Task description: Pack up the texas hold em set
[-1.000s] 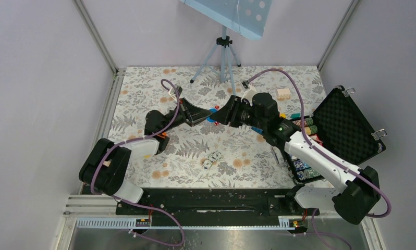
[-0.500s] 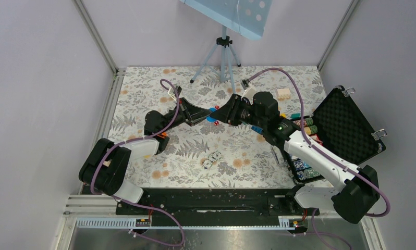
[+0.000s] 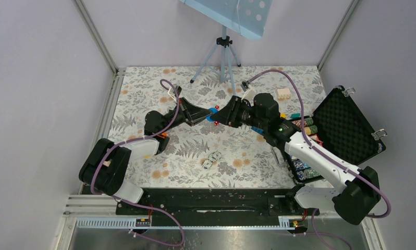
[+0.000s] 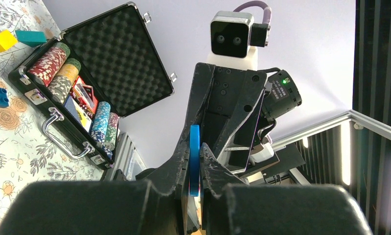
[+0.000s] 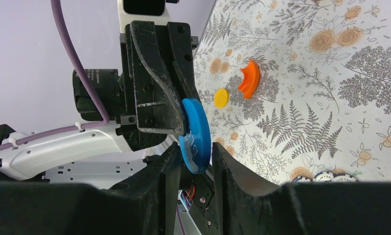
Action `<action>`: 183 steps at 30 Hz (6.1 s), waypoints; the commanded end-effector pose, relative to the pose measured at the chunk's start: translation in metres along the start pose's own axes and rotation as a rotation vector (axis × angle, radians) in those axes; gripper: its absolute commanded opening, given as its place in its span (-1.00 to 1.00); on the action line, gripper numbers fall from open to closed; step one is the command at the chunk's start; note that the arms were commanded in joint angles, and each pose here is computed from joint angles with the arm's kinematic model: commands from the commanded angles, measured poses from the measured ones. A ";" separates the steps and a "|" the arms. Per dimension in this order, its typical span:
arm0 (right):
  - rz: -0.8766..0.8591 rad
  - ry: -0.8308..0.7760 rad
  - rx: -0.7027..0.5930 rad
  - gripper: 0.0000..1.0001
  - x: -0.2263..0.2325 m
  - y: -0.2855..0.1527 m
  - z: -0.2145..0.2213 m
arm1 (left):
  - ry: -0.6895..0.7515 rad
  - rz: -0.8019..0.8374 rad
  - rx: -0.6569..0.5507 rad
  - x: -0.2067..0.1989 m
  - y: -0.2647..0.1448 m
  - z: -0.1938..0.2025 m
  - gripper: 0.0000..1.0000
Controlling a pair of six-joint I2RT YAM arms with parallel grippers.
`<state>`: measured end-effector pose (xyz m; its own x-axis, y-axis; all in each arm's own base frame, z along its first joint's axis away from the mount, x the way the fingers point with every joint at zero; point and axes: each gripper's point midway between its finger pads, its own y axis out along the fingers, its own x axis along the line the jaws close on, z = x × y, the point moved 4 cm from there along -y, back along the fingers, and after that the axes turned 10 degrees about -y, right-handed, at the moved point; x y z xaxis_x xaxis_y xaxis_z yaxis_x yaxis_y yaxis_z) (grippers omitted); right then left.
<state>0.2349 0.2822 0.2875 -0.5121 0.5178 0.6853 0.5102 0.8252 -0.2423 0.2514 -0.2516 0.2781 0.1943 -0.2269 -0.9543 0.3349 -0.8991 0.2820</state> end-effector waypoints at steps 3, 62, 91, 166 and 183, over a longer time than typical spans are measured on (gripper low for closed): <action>-0.043 -0.025 -0.034 -0.29 0.012 -0.012 -0.006 | 0.079 0.092 -0.001 -0.025 0.002 0.003 -1.00; 0.839 0.186 -0.254 -1.00 -0.145 -0.164 0.007 | 0.295 -0.354 -0.178 -0.046 -0.018 -0.084 0.98; 1.315 0.472 -0.298 -1.00 -0.259 -0.232 0.054 | 0.341 -0.453 -0.235 -0.031 -0.065 -0.097 0.98; 1.081 0.143 -0.283 0.14 -0.211 -0.183 0.007 | 0.332 -1.047 -0.479 0.020 -0.140 -0.111 0.98; 0.991 -0.022 -0.033 0.15 -0.182 -0.078 0.005 | 0.390 -1.269 -0.540 0.025 -0.182 -0.099 0.98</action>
<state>0.2754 0.1299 0.1639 0.0959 0.9740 0.2051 0.7034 0.0794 -0.7063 0.2838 -0.0649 0.2035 -0.3041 0.7800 -0.5469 0.7227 -0.1851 -0.6659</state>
